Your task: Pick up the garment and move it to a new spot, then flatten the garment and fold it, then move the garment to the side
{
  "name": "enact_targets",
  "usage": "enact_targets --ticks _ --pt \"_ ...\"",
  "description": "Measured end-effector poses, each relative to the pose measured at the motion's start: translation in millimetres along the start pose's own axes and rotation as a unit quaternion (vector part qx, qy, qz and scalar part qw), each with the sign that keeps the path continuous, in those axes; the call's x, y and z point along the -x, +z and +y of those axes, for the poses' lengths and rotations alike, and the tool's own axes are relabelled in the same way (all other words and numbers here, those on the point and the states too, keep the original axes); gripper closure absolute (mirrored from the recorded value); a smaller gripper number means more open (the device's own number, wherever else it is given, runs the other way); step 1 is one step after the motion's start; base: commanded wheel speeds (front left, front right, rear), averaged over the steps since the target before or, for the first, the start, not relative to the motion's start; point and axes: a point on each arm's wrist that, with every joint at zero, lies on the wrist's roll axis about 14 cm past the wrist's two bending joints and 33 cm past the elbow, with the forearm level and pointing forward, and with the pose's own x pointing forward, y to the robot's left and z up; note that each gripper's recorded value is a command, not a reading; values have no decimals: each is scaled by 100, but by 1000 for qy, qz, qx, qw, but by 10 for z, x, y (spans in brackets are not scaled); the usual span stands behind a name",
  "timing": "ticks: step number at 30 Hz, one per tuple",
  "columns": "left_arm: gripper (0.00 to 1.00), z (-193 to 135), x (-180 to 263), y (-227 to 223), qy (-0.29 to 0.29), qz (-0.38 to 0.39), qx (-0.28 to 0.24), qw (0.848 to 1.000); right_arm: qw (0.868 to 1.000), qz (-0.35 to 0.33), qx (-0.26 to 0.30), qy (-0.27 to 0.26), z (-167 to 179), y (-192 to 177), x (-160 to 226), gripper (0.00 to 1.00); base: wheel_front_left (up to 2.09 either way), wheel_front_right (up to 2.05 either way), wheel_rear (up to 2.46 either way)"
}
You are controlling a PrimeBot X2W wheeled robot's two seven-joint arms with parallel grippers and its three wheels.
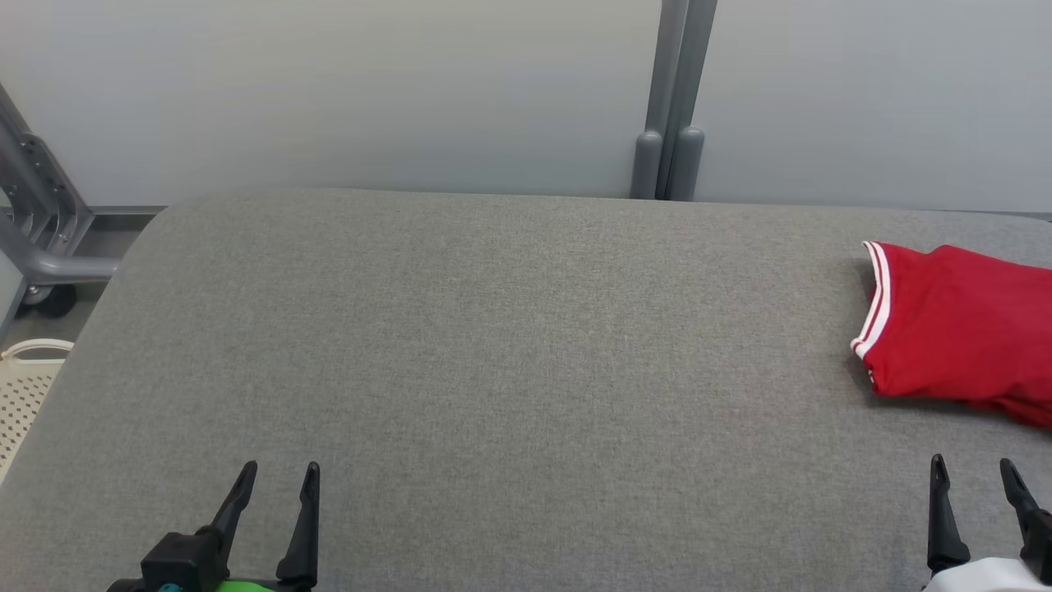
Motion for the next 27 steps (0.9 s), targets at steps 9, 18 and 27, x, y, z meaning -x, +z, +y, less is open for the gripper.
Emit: enact_targets --ticks 9,18,27 --pt "100 -39 -2 -99 -2 16 6 1000 1000 13 -7 -4 -3 -85 38 100 0 0 0" --pt "100 -27 19 -256 15 43 55 997 996 52 -67 -18 26 -287 92 100 0 0 0" --pt "100 36 -28 -240 41 44 134 989 986 46 -158 -28 57 -239 34 100 0 0 0"
